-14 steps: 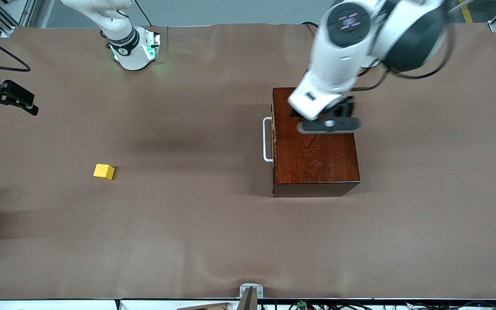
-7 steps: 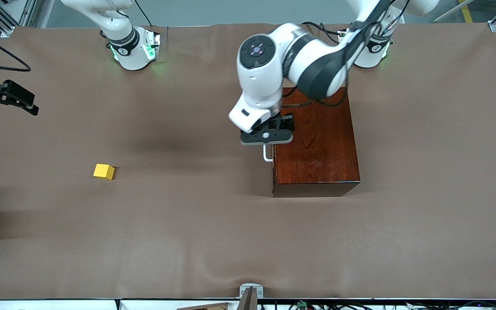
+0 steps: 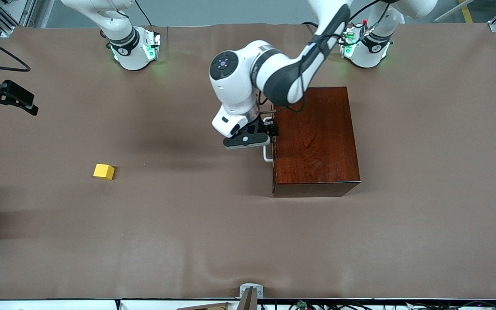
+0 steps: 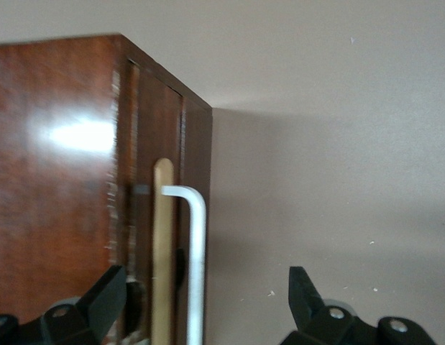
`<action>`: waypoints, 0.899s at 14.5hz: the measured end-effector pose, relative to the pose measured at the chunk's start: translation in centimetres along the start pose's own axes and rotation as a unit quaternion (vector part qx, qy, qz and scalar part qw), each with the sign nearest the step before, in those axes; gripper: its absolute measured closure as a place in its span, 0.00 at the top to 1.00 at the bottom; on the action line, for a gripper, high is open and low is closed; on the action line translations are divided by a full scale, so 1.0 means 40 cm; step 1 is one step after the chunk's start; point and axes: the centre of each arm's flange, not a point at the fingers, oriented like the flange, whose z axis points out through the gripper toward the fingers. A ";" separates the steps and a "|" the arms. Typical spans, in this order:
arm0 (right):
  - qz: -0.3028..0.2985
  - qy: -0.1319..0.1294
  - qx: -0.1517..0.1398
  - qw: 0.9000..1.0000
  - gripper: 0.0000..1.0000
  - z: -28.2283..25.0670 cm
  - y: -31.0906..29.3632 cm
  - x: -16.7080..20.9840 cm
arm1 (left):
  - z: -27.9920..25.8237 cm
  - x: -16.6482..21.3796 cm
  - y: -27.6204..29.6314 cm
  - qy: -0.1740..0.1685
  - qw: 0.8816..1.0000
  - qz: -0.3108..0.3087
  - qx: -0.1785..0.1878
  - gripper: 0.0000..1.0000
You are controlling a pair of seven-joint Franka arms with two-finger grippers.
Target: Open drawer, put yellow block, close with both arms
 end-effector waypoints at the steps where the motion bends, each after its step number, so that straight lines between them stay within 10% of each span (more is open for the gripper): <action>1: 0.000 0.000 0.000 1.000 1.00 0.000 0.000 0.000 | 0.018 -0.009 0.015 0.001 1.000 -0.001 0.002 1.00; 13: 0.000 0.000 0.000 1.000 1.00 0.000 -0.001 0.000 | 0.169 -0.076 0.073 0.014 0.996 0.041 0.075 1.00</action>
